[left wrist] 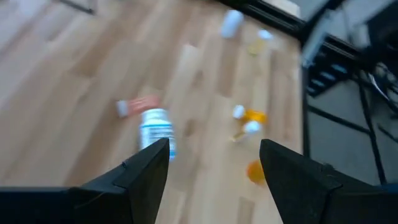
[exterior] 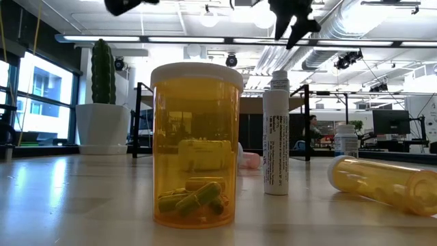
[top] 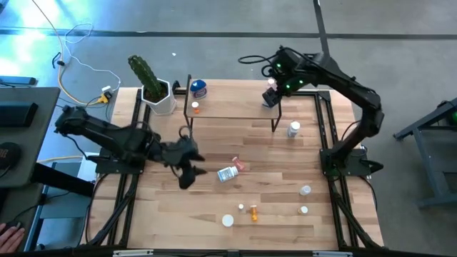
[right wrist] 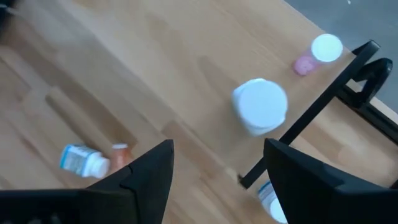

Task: Pick and place medicine bottles onto shelf by color
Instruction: Put the big orange pill bottle on the shelf

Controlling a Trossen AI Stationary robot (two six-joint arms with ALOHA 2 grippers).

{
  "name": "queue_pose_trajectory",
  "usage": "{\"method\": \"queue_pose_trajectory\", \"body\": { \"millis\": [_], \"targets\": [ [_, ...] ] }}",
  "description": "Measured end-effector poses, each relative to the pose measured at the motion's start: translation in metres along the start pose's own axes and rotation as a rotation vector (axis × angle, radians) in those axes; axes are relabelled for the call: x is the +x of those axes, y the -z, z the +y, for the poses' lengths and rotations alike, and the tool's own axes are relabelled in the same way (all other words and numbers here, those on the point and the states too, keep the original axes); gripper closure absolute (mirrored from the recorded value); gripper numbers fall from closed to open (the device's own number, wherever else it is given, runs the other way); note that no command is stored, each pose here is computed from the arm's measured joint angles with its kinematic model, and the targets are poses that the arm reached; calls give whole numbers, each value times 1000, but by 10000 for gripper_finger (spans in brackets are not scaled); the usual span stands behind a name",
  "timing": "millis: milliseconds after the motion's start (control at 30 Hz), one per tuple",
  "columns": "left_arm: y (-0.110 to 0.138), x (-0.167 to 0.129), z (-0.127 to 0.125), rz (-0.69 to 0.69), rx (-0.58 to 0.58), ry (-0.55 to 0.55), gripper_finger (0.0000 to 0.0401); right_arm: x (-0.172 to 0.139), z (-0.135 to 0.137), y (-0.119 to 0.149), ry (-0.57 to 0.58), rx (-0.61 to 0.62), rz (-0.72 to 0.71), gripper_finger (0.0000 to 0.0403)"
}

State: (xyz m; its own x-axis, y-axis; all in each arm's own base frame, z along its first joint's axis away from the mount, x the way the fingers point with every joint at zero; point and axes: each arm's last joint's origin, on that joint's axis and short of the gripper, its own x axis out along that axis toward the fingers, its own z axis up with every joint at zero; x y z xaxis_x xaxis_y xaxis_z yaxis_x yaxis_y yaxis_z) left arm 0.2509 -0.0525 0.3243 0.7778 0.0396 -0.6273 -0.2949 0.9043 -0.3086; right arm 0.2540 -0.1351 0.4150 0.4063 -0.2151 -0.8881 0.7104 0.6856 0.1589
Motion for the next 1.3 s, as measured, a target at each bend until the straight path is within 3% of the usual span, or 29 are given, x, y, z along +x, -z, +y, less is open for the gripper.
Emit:
{"method": "queue_pose_trajectory", "body": {
  "millis": [333, 667, 1000, 1300],
  "targets": [
    [21, 26, -45, -7, 177, 124, 162, -22, 29, 23, -74, -18, -26, 164],
    [44, 54, -78, -43, 300, 162, 162, -25, 58, 40, -113, -58, -8, 164],
    [58, 72, -97, -73, 330, 207, 162, -28, 76, 53, -104, -74, -20, 164],
    [51, 72, -103, -131, 273, 285, 162, -30, 86, 61, -82, -120, -43, 164]
  ]
}}
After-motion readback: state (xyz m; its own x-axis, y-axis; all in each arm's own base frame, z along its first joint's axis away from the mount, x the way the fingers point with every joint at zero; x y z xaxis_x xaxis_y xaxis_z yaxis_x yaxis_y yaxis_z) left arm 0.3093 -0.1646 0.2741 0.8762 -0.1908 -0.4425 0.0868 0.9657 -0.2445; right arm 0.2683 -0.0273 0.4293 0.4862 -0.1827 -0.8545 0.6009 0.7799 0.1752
